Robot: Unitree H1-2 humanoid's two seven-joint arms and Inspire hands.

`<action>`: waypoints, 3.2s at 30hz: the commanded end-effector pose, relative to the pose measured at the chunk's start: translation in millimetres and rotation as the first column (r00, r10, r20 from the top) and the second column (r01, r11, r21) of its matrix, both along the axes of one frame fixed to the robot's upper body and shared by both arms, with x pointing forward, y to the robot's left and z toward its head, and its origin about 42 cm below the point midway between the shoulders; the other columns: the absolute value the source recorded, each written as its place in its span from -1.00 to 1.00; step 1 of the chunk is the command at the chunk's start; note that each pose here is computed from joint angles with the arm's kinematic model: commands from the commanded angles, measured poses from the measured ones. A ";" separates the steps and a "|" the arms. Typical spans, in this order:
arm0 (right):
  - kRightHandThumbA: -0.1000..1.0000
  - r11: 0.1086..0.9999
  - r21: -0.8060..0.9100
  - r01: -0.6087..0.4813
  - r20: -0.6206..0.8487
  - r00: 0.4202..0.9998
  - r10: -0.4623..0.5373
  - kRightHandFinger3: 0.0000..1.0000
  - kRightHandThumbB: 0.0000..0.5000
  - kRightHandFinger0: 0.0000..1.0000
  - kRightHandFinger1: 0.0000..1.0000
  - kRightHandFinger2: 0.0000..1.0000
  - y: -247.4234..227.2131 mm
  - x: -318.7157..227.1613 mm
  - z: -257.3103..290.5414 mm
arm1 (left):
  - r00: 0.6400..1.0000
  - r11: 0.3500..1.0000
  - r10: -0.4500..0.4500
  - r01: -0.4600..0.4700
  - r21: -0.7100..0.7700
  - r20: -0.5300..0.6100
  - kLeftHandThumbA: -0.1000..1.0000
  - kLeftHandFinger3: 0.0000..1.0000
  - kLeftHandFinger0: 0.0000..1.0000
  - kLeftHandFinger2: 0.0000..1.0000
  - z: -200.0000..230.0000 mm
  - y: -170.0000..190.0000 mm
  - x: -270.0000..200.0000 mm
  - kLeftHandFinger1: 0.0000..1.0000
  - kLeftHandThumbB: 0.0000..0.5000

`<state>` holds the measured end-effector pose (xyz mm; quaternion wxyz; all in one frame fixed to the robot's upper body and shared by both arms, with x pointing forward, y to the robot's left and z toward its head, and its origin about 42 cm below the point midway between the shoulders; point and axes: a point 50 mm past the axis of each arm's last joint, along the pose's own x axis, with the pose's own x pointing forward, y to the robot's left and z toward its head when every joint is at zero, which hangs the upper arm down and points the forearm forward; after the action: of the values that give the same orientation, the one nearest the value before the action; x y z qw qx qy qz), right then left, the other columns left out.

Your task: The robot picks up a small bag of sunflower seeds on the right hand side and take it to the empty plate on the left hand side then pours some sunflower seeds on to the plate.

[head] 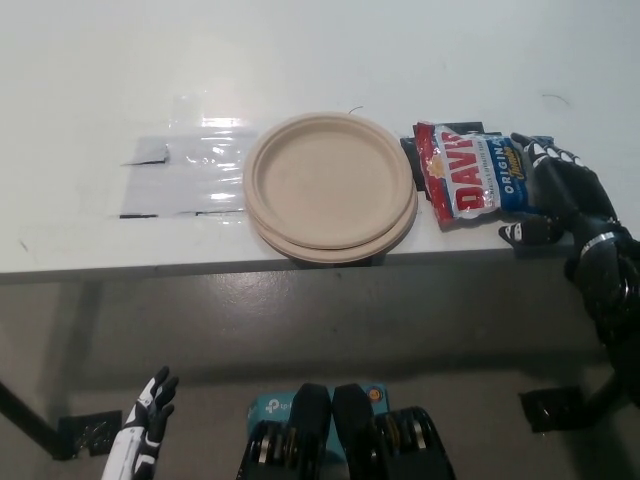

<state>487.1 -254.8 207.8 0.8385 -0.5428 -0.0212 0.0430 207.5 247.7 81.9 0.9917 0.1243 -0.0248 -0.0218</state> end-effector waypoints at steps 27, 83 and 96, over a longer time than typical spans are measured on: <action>0.03 0.966 -0.206 0.158 0.017 0.987 -0.158 1.00 1.00 1.00 1.00 1.00 2.1 81.0 29.7 | 0.999 0.998 -0.015 0.017 -0.058 0.040 1.00 1.00 1.00 1.00 1.9 4.7 -16.2 1.00 -0.98; -0.39 0.931 -0.313 -0.186 0.254 0.928 0.271 -0.01 -1.00 -1.00 -0.80 -0.21 41.3 96.9 98.6 | 0.998 0.999 0.003 -0.001 -0.040 0.070 1.00 1.00 1.00 1.00 7.1 17.3 -2.7 1.00 -1.00; 0.01 0.802 -0.548 -0.238 0.272 0.856 0.440 -0.38 -1.00 -0.69 -0.68 -0.33 88.3 98.5 120.0 | 0.998 0.999 -0.003 0.006 -0.046 0.057 1.00 1.00 1.00 1.00 9.4 16.2 -1.9 1.00 -1.00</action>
<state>578.8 -188.3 279.2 0.6610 -0.7160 -0.1887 0.1212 207.9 260.3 85.3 0.9940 0.1001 -0.0419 -0.0133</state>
